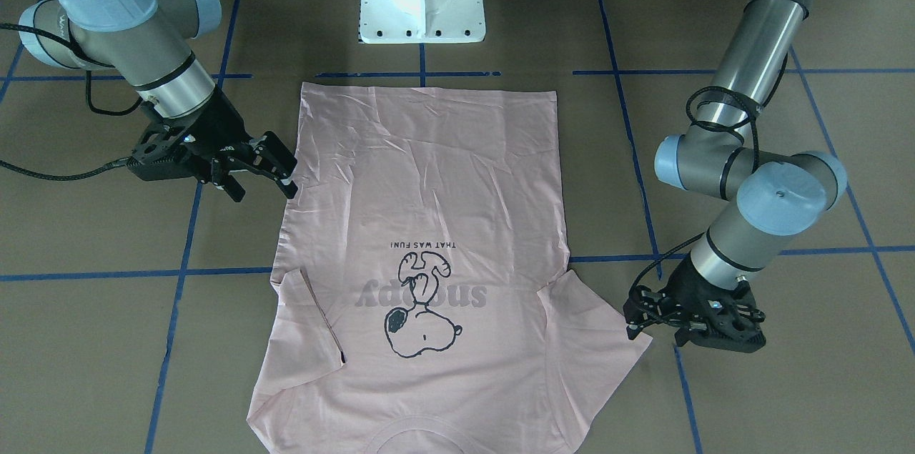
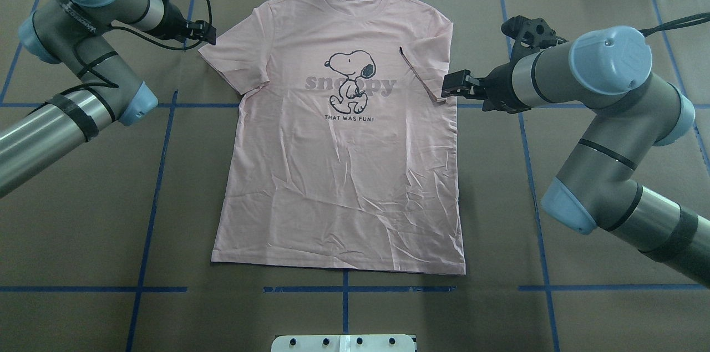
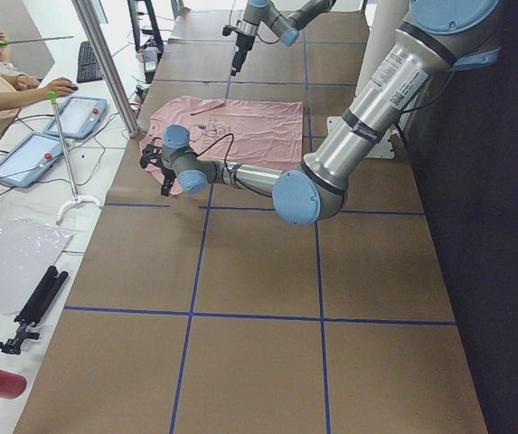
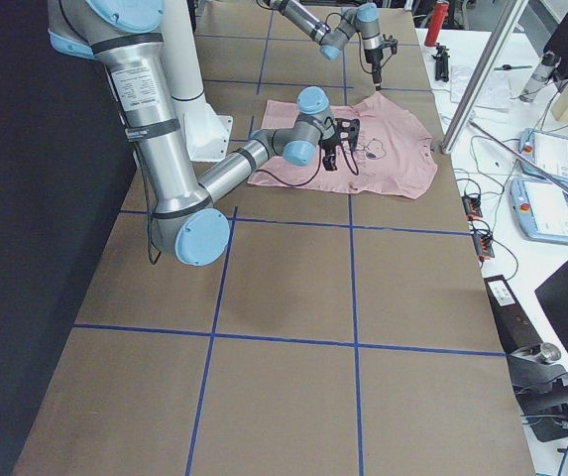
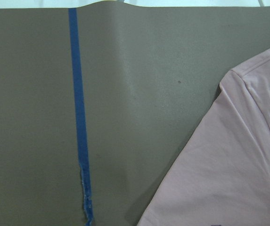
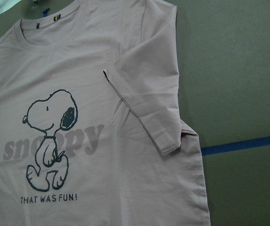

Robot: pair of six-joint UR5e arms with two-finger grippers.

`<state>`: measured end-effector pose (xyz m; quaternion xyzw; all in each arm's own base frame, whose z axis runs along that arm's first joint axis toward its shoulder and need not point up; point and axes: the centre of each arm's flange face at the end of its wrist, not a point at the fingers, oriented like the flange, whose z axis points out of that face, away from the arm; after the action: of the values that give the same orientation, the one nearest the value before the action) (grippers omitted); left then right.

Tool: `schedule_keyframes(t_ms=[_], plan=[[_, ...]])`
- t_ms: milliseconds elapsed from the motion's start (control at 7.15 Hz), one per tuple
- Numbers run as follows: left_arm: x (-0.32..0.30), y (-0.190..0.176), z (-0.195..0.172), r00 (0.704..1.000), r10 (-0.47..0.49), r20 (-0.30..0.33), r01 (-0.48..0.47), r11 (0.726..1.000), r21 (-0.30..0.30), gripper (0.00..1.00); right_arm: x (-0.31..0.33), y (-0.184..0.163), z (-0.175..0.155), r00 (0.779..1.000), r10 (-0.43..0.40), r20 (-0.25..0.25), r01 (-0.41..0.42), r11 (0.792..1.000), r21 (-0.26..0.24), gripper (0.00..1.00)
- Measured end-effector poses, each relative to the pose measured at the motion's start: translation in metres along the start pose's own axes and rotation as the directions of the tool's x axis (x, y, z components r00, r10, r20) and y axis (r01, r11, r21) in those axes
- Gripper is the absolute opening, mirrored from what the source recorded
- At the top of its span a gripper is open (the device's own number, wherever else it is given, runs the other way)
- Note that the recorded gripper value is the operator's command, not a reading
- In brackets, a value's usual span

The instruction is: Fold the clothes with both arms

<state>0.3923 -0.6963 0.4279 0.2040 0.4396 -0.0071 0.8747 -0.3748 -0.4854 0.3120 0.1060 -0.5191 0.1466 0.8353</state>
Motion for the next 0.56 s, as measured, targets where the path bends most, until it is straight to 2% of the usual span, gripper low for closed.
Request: schedule_keyframes(t_ms=[280,420,560], plan=[[0.0005,0.0106,0.015,1.0,0.014,0.009,-0.014,1.0,0.01,0.57,-0.002,0.0037,-0.0022,1.0,-0.003,0.01,0.003,1.0,-0.011,1.0],[-0.0015,0.0131,0.0177,1.0,0.015,0.011,-0.016,1.0,0.01,0.24,-0.0025,0.0047,-0.0021,1.0,-0.004,0.012,0.004,1.0,-0.014,1.0],[-0.0033,0.0144,0.019,1.0,0.015,0.013,-0.015,1.0,0.01,0.0,-0.0037,0.0052,-0.0028,1.0,-0.005,0.014,0.005,1.0,-0.015,1.0]])
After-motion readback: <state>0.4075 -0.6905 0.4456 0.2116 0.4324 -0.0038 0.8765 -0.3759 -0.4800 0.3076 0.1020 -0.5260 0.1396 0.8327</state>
